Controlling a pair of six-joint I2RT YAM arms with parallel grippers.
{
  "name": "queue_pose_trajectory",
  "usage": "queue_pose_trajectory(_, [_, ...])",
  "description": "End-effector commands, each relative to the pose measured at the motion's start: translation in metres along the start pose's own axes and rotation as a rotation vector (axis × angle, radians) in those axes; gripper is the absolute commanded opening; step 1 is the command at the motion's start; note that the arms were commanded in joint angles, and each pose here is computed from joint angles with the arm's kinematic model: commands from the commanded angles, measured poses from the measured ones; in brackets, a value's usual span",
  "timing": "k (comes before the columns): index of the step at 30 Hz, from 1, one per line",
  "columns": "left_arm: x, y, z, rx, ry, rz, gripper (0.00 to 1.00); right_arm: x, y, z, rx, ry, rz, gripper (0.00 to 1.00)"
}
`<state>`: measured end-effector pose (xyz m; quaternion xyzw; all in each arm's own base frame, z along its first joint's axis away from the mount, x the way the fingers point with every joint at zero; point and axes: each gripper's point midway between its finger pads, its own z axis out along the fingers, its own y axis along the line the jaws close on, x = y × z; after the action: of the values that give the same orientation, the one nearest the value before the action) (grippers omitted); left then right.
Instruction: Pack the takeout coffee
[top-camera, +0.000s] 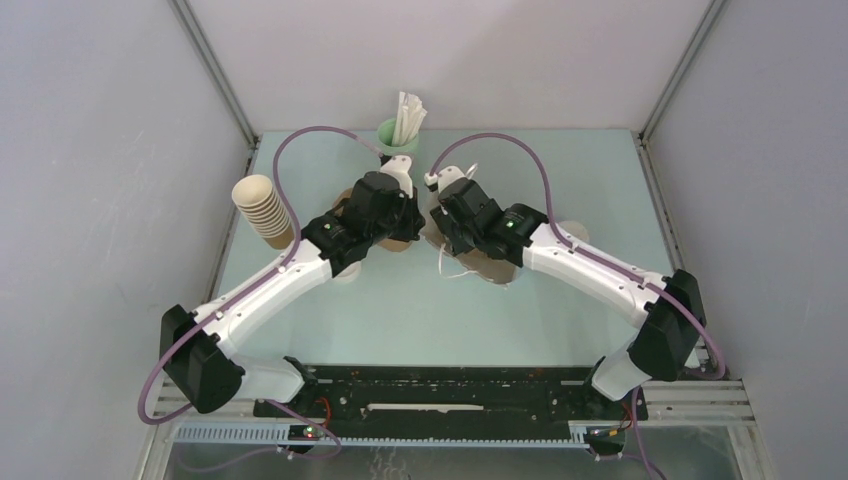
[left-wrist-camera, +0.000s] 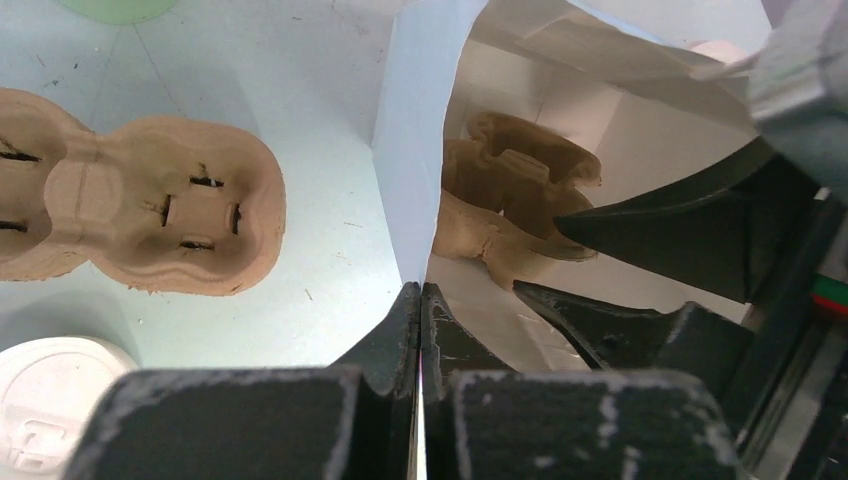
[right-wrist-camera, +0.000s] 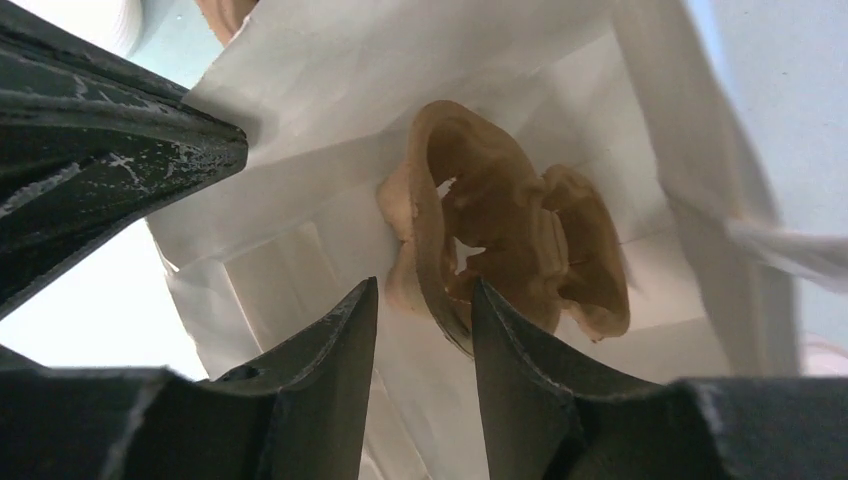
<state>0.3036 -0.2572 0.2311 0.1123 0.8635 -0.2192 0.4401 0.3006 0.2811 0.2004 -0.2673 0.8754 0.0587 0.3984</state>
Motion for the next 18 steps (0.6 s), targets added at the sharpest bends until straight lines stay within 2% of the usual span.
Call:
queue_pose_trajectory(1, [-0.014,-0.008,-0.012,0.04,-0.063,-0.005,0.0,-0.01,0.005,0.005,-0.059,-0.036,0.029,0.48])
queue_pose_trajectory(5, [-0.013,-0.008,-0.014,0.045,-0.064,-0.017,0.0,-0.005,0.002,0.011,-0.06,-0.023,0.029,0.42])
queue_pose_trajectory(8, [-0.01,-0.009,-0.015,0.05,-0.062,-0.035,0.0,-0.003,0.004,0.012,-0.066,-0.027,0.027,0.23])
queue_pose_trajectory(13, [-0.005,-0.008,-0.013,0.051,-0.066,-0.068,0.0,-0.006,0.002,0.003,-0.01,-0.06,0.041,0.0])
queue_pose_trajectory(18, [0.003,0.004,-0.012,0.006,-0.092,-0.136,0.0,-0.017,-0.005,-0.023,0.126,-0.159,0.092,0.0])
